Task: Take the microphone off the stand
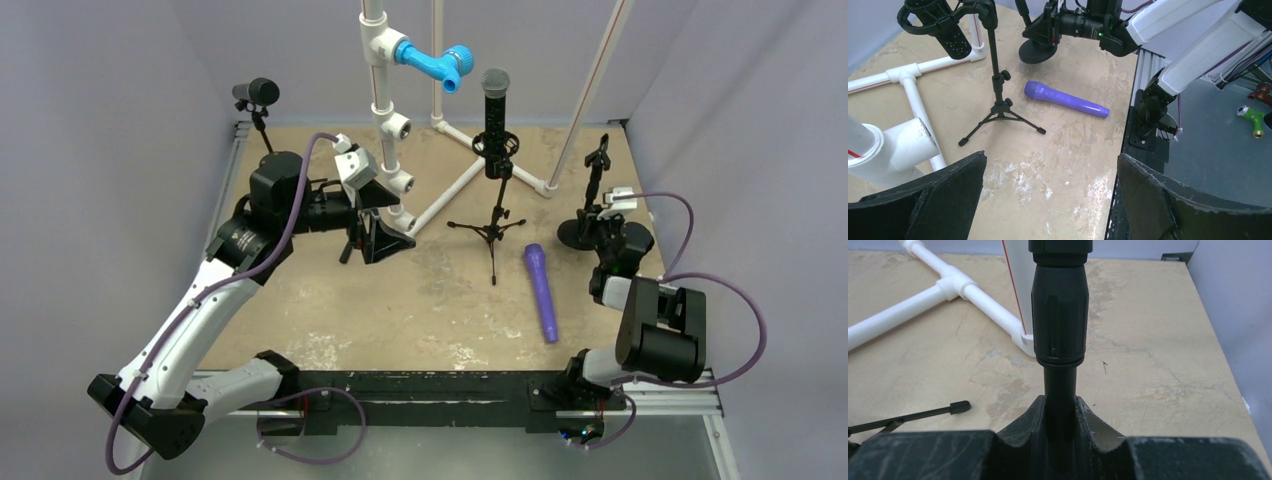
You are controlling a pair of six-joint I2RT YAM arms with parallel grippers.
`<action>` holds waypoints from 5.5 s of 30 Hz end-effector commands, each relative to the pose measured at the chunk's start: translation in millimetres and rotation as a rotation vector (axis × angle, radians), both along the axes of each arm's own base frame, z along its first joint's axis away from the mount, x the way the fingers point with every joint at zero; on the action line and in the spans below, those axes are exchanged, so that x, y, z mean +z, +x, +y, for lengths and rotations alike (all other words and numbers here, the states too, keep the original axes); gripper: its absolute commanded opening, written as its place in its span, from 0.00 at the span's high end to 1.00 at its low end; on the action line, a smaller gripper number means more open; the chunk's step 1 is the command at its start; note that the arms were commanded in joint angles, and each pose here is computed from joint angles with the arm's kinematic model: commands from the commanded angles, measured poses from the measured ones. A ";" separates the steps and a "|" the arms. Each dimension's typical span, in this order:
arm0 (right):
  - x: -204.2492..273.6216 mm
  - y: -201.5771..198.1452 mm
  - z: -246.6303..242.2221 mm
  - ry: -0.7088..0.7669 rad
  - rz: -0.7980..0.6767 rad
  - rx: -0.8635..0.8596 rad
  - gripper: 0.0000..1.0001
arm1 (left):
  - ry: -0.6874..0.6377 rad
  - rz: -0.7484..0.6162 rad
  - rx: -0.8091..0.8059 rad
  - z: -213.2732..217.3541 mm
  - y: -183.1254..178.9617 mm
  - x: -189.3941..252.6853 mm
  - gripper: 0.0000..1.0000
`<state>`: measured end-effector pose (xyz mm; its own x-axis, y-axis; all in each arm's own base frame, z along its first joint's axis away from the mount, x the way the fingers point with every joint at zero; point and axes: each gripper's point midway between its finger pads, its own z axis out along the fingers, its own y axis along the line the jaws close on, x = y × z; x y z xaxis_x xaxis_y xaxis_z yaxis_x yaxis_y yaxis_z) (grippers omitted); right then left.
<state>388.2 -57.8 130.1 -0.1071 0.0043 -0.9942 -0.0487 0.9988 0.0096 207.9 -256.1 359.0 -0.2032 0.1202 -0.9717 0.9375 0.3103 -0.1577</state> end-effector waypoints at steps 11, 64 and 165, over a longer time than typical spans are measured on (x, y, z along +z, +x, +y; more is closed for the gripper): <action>23.1 33.3 -15.0 -0.108 -0.196 -0.004 1.00 | -0.018 -0.007 0.000 -3.1 12.7 -1.0 0.00; -38.1 16.3 -23.2 -0.230 0.055 0.022 1.00 | -0.043 -0.015 -0.020 2.0 1.9 6.9 0.00; 116.7 -14.4 227.9 0.108 0.043 0.759 0.63 | 0.073 -0.068 0.109 16.3 28.6 -12.3 0.00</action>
